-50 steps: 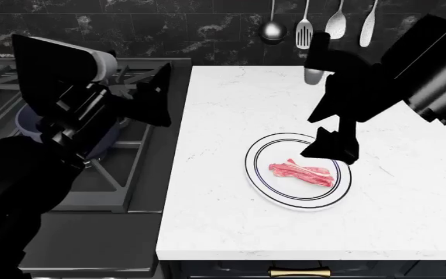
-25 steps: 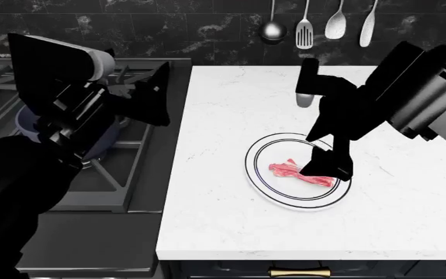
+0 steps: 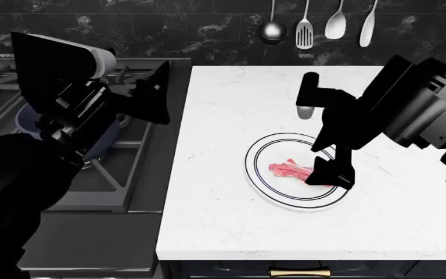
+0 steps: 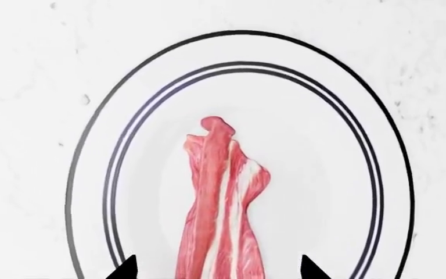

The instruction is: Frozen meat rests on a plate on the counter. Retrieve the meat and place it in a pot on a burner. Then turn the burner on.

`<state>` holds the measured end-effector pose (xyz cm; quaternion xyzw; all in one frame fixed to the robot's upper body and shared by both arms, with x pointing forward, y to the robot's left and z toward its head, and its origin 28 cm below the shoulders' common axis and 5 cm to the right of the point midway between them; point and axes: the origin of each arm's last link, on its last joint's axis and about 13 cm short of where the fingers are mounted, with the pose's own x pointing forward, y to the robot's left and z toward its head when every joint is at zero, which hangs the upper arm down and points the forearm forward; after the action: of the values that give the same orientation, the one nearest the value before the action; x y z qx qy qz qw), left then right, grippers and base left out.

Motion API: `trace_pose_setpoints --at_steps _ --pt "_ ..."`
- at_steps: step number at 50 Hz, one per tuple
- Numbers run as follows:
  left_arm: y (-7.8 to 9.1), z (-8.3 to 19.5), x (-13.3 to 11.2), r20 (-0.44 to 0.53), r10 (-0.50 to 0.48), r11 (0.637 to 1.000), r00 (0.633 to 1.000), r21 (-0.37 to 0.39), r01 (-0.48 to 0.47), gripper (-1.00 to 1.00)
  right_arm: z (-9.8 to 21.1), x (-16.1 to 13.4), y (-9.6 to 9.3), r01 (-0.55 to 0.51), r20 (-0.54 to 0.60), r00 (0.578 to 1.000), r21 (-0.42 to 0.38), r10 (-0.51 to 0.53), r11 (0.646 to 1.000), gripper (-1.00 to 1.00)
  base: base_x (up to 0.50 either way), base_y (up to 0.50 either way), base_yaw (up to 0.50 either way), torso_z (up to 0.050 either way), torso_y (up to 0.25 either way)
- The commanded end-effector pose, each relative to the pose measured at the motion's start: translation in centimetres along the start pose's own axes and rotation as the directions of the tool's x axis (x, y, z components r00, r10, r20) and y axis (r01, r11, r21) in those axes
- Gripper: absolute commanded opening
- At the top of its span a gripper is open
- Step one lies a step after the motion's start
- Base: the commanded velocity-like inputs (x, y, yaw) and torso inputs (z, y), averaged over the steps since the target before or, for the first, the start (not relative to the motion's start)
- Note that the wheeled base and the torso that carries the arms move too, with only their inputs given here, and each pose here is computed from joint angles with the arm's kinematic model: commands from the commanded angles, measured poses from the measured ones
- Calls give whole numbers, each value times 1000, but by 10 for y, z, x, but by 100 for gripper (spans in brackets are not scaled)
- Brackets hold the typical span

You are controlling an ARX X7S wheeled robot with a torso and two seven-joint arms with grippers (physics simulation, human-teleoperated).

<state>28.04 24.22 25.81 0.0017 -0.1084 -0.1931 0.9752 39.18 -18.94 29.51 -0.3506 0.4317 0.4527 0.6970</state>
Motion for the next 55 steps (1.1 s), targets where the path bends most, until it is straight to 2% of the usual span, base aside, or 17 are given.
trace_pose_setpoints --at_steps 1,55 --pt "1 -1 2 -3 6 1000 1000 -3 -6 100 0 3 -3 1 -21 1000 1 -1 1000 100 0 0 0 0 0" --pt "4 -3 3 -1 6 1000 1000 -25 -6 100 0 20 -8 -31 -74 997 5 32 999 100 0 0 0 0 0"
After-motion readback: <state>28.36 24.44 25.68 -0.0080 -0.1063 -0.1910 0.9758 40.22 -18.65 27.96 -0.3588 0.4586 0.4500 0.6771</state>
